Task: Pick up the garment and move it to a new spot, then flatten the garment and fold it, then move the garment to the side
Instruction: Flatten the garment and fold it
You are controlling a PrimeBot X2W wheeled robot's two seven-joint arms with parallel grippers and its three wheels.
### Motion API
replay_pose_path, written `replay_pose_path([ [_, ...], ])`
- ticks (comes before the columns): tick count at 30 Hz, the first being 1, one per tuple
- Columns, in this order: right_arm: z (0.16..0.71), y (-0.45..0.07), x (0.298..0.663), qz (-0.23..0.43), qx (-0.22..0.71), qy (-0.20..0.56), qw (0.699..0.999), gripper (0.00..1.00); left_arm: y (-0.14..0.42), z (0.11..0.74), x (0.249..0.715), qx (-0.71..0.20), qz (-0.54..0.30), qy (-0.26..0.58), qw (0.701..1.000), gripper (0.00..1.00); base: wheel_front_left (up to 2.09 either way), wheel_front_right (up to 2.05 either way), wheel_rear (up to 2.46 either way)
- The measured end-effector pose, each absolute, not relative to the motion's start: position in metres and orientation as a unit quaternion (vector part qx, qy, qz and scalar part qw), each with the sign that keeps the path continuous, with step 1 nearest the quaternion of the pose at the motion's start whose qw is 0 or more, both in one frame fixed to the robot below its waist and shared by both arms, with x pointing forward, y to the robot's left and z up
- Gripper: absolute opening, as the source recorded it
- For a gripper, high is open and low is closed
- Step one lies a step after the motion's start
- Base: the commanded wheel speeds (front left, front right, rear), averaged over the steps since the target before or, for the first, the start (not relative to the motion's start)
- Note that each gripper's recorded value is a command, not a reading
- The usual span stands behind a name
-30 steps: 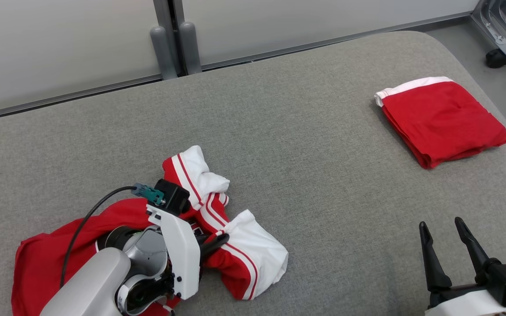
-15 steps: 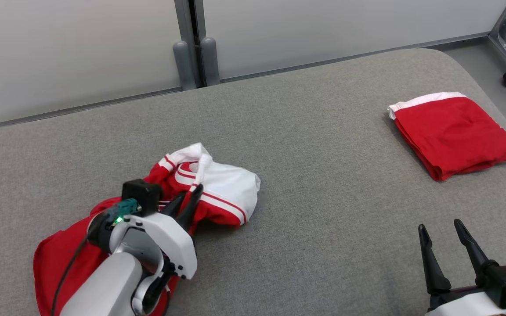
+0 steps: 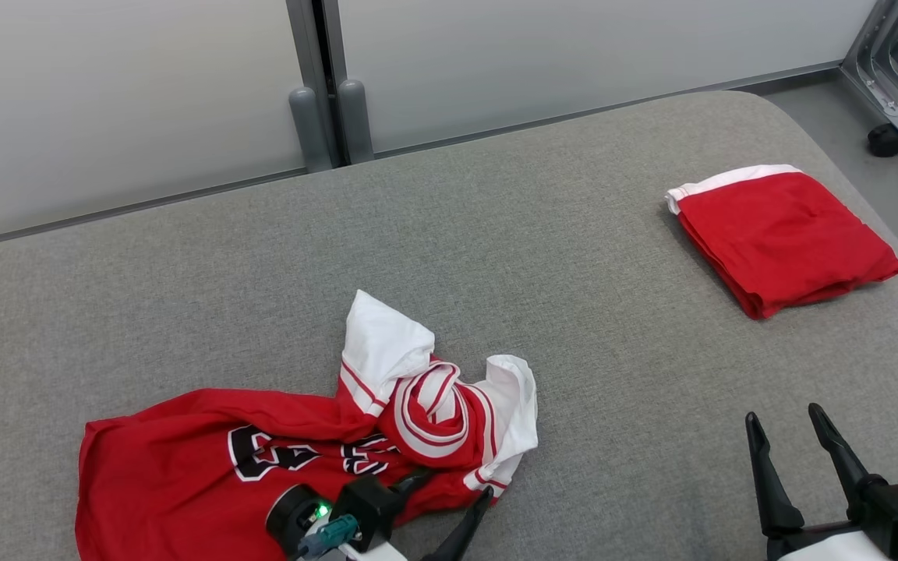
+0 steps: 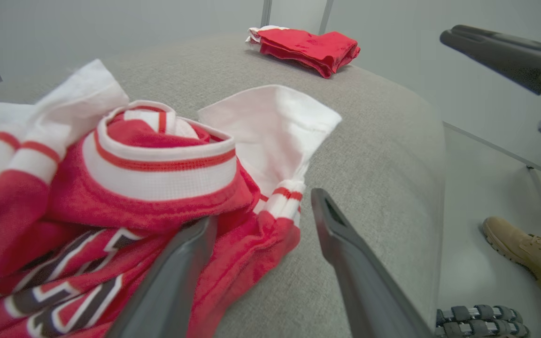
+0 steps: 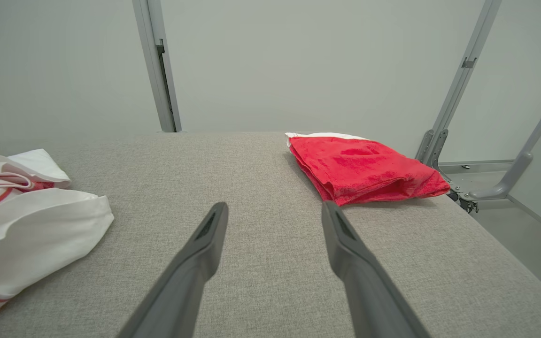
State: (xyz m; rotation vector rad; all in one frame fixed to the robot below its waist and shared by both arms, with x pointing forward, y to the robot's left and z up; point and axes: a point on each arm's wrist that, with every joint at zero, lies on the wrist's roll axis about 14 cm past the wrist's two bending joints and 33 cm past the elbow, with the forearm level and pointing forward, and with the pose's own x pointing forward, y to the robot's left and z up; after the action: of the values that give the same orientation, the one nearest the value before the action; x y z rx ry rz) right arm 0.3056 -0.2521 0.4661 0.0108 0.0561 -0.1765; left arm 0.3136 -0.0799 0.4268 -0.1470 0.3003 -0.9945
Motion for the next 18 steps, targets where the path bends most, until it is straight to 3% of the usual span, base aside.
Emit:
replay_pose_path([
  [18, 0.466, -0.248, 0.301, -0.085, 0.012, 0.026, 0.996, 1.0, -0.105, 0.462, 0.302, -0.099, -0.518, 0.106, 0.843, 1.0, 0.0, 0.0, 0.0],
])
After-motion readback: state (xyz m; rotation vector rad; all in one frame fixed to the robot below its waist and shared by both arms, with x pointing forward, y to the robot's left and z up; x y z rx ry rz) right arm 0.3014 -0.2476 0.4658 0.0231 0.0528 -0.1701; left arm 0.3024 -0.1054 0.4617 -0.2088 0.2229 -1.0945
